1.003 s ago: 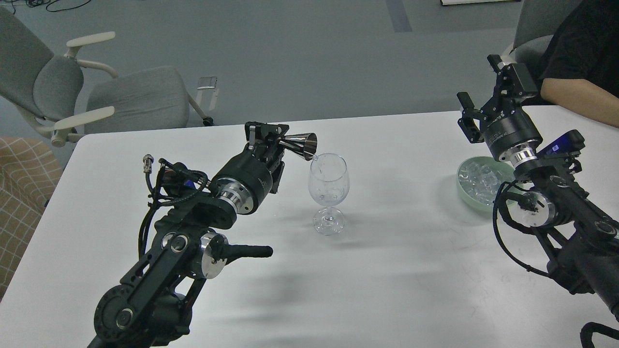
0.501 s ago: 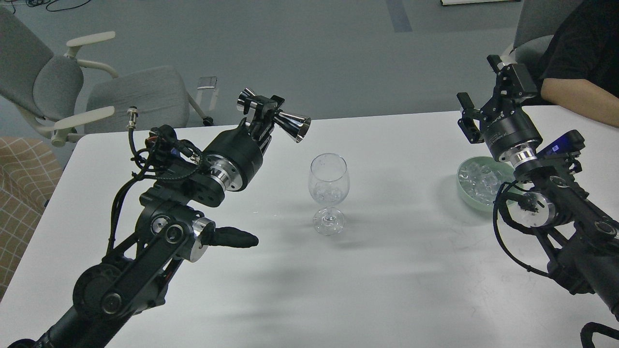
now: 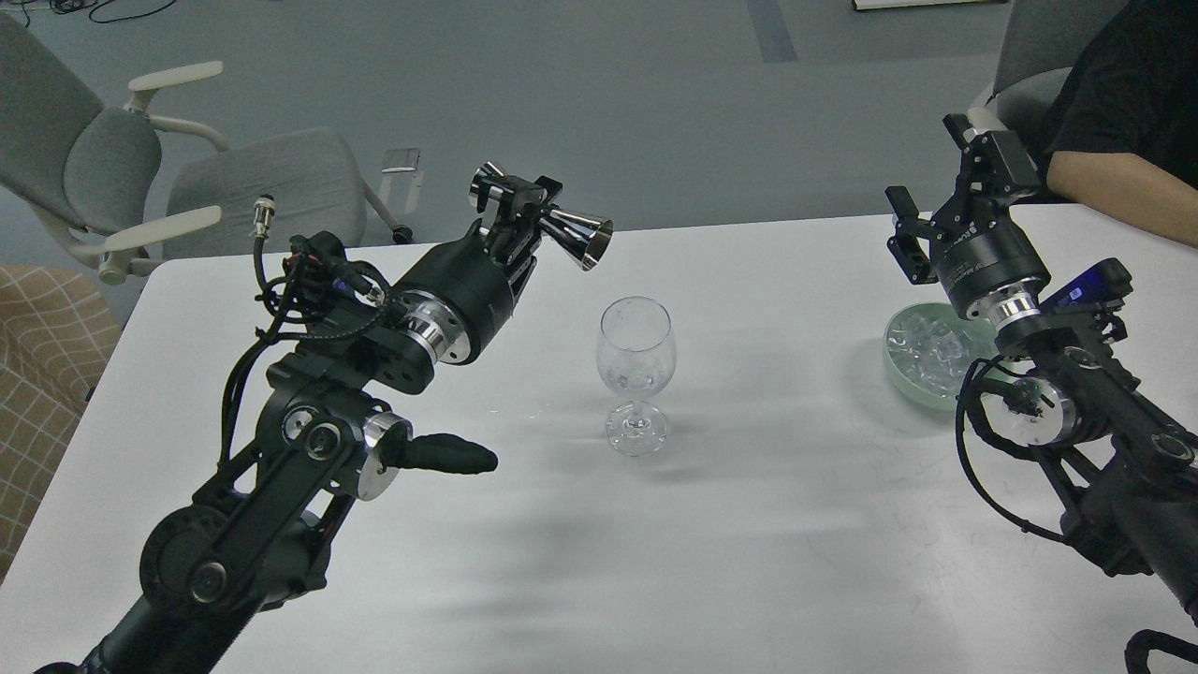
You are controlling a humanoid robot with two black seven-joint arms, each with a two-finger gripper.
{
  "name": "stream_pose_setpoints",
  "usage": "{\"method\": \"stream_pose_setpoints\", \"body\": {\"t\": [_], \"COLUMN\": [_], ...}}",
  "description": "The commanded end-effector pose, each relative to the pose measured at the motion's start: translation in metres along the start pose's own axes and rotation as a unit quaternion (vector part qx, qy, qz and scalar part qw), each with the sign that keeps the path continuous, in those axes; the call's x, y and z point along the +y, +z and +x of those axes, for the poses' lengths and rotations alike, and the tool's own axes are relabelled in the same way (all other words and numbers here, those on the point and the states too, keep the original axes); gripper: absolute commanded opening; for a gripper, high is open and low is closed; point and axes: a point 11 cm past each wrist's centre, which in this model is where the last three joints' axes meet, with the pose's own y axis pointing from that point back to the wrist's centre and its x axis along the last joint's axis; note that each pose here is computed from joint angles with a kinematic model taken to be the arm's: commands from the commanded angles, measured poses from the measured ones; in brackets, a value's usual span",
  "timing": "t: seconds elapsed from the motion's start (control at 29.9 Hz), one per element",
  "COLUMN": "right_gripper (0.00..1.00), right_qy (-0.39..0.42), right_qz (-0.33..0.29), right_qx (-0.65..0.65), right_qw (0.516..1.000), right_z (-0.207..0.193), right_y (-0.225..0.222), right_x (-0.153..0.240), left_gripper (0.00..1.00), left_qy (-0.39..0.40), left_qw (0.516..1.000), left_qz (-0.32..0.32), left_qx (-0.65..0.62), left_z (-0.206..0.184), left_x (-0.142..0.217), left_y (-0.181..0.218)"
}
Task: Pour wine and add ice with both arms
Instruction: 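Turn the jigger upright and lower it back to its spot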
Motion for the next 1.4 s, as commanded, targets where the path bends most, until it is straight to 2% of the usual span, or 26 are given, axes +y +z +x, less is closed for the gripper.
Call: {"method": "stream_pose_setpoints", "body": {"t": [0.0,0.17,0.23,0.4,0.77,1.07,1.17,1.37], "right_gripper": [1.0,1.0,1.0,1.0,1.0,1.0,1.0,1.0], "right_qy": [0.0,0.0,0.0,0.0,0.0,0.0,-0.002,-0.002], "right_qz": [0.0,-0.001,-0.003,-0.003,-0.003,-0.003,-0.003,-0.003], "right_qx": [-0.001,-0.002,-0.005,-0.006,-0.006,-0.005,-0.005,-0.004], "right_qw": [1.0,1.0,1.0,1.0,1.0,1.0,1.0,1.0], "right_z": [0.0,0.0,-0.002,-0.003,-0.003,-0.002,-0.003,-0.003], "right_y": [0.0,0.001,0.004,0.004,0.004,0.004,0.005,0.005], "right_x": [0.0,0.001,0.002,0.002,0.002,0.002,0.002,0.002], "left_gripper": [0.09,0.11,0.12,0.14,0.17,0.25,0.3,0.36], "left_qy": [0.002,0.007,0.014,0.049,0.092,0.11,0.124,0.127], "left_qw": [0.987,0.951,0.92,0.884,0.857,0.835,0.828,0.829], "left_qz": [-0.017,-0.042,-0.053,-0.057,-0.034,-0.066,-0.06,-0.058], "left_qx": [0.161,0.307,0.388,0.462,0.505,0.536,0.544,0.542], "left_z": [0.026,0.067,0.093,0.131,0.164,0.185,0.191,0.194], "left_x": [0.006,0.022,0.039,0.054,0.058,0.068,0.071,0.073], "left_y": [0.011,0.016,0.006,-0.022,-0.118,-0.145,-0.159,-0.162]}}
